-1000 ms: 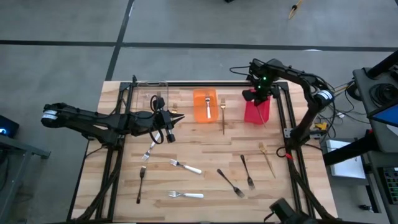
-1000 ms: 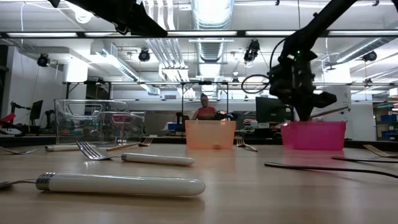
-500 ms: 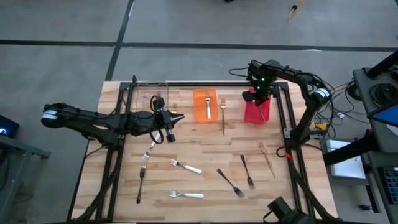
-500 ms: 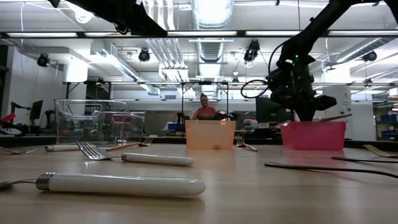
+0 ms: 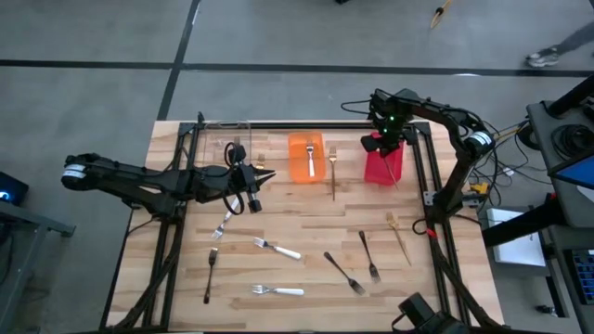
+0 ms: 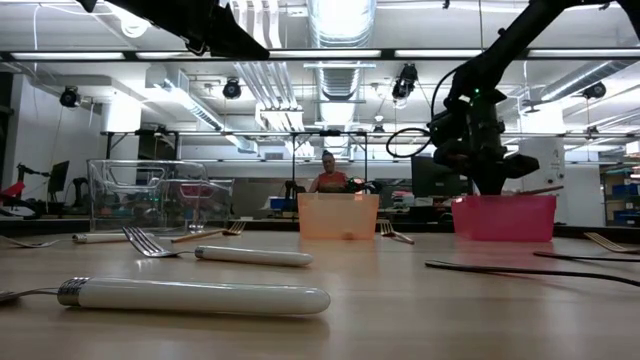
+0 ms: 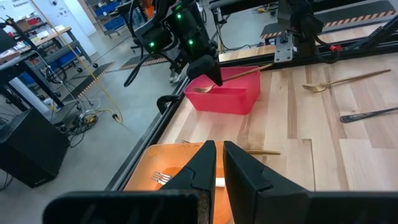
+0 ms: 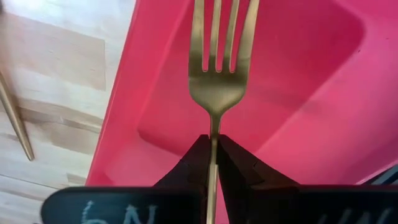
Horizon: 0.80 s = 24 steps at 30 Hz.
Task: Sort silverware by color (type)
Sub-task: Put the middle right gold fork into the red bin
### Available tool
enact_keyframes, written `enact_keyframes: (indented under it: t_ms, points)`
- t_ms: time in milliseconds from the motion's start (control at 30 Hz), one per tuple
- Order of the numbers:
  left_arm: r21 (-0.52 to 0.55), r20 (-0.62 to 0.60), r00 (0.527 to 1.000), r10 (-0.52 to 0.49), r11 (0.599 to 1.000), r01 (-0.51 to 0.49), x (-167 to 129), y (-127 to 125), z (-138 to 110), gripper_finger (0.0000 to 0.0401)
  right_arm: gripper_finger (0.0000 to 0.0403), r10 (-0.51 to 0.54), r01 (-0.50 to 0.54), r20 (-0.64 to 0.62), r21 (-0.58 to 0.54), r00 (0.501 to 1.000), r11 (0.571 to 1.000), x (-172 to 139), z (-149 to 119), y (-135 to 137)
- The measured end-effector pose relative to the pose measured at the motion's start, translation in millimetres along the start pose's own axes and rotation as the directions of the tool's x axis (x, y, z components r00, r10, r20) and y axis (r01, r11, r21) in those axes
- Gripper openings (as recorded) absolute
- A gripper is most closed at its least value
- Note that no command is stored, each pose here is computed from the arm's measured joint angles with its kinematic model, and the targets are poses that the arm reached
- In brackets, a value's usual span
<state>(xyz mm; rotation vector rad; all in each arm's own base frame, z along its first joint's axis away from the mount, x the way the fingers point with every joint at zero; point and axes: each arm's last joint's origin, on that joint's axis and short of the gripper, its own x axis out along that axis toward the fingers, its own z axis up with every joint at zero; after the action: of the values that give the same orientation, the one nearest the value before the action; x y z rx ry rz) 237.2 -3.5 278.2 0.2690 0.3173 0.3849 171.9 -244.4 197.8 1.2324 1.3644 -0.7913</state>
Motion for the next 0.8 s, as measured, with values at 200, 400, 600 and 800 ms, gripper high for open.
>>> enact_keyframes:
  t_ms: [200, 400, 600, 800]
  points:
    - [0.000, 0.000, 1.000, 0.000, 1.000, 0.000, 0.1, -0.1, 0.0, 0.0013, 0.0013, 0.004, -0.004, 0.017, -0.004, 1.000, 1.000, 0.0, 1.7, 0.5]
    - [0.001, 0.000, 1.000, 0.000, 1.000, 0.000, 0.1, -0.1, 0.0, 0.0013, 0.0013, -0.018, 0.018, 0.023, -0.004, 1.000, 1.000, 0.2, 1.8, -0.1]
    - [0.001, 0.000, 1.000, 0.000, 1.000, 0.000, 0.1, -0.1, 0.0, 0.0013, 0.0013, -0.018, 0.019, 0.024, -0.004, 1.000, 1.000, 0.2, 1.8, -0.1]
    - [0.001, 0.000, 1.000, 0.000, 1.000, 0.000, 0.1, -0.1, 0.0, 0.0013, 0.0013, -0.018, 0.018, 0.026, -0.012, 0.999, 1.000, 0.3, 2.2, 0.0]
